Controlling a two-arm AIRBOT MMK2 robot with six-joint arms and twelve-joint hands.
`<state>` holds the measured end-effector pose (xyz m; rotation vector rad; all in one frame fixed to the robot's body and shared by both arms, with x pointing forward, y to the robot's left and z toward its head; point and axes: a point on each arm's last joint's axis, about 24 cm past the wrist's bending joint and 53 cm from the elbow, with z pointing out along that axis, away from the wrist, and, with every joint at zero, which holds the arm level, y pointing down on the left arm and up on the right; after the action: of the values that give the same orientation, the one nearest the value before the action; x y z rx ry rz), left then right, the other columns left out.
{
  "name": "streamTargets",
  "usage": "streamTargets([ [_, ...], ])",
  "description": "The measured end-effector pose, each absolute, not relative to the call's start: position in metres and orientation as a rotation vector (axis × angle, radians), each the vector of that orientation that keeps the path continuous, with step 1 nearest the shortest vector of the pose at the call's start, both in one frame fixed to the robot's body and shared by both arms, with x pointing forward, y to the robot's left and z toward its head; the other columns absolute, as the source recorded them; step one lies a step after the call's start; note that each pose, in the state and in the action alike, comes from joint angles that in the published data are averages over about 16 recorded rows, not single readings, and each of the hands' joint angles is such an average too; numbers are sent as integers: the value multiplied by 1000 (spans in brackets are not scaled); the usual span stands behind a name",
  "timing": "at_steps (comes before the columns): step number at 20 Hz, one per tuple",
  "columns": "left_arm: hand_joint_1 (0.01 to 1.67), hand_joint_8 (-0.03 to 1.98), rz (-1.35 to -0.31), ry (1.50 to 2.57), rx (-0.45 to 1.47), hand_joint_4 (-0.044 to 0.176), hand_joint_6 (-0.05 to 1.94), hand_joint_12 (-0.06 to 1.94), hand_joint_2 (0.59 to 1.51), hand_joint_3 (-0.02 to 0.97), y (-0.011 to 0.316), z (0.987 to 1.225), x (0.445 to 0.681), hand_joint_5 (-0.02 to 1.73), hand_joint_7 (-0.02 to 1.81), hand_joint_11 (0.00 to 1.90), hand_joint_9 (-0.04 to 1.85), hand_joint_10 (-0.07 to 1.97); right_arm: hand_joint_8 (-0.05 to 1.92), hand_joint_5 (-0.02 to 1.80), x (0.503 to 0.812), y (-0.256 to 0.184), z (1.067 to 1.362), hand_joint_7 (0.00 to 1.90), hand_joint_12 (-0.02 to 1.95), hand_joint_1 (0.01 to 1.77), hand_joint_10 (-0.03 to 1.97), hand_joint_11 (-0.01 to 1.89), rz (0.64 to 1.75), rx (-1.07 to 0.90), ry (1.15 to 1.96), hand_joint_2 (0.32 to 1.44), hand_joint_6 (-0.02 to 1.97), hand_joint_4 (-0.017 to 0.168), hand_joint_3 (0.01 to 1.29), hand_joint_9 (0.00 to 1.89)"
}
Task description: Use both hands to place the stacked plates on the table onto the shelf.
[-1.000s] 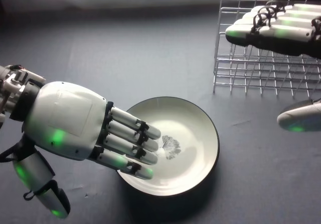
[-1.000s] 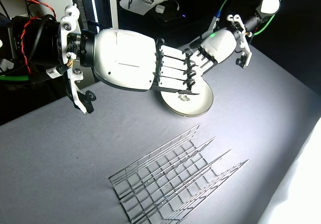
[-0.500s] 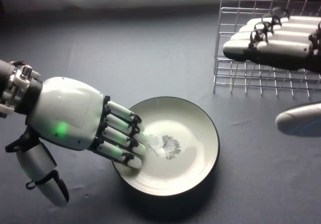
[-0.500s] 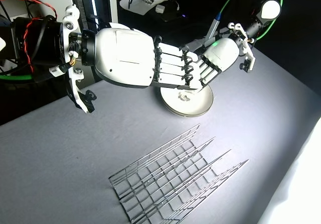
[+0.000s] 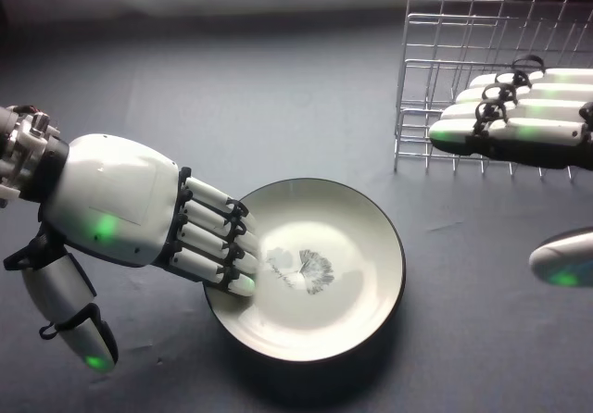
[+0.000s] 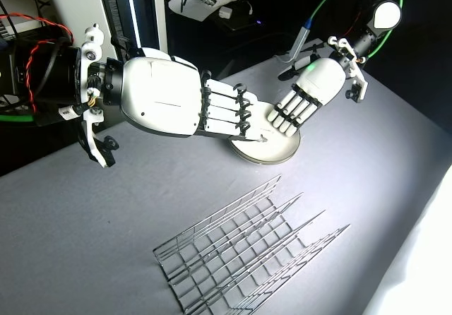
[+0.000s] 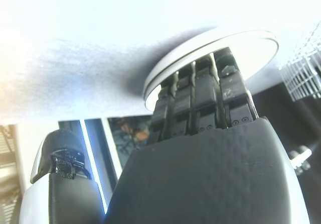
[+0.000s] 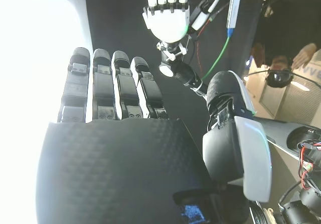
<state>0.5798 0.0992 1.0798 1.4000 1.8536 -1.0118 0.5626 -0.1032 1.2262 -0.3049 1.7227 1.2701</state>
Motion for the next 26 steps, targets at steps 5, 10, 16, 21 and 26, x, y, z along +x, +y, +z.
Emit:
streamTargets([
  [5,17,-10,-1002,1862,1412,-9,-21,295,1036,20,103,1075,579,98,89,12,82,8,10,15,568,-99,1224,21,-7,25,7,21,1253,-366,1707,1251,16,-1,23,22],
  [10,18,-13,-993,1867,1427,-10,-26,258,1034,20,106,1070,577,77,75,12,73,6,10,16,575,-94,1224,22,-6,24,7,21,1245,-407,1688,1250,16,-1,23,22],
  [16,19,-14,-981,1872,1445,-10,-27,225,1034,20,109,1064,575,57,60,12,66,-1,10,16,578,-92,1223,21,-6,24,8,21,1250,-419,1681,1251,17,-2,23,22],
  [21,18,-14,-979,1878,1449,-10,-27,239,1034,20,110,1061,574,52,58,13,74,-8,10,16,578,-91,1224,21,-6,23,7,22,1256,-418,1675,1251,17,-2,23,22],
  [26,18,-14,-984,1888,1442,-10,-27,273,1034,20,109,1058,573,55,61,13,87,-12,11,16,577,-91,1225,21,-7,23,7,21,1261,-426,1668,1251,17,-2,24,22],
])
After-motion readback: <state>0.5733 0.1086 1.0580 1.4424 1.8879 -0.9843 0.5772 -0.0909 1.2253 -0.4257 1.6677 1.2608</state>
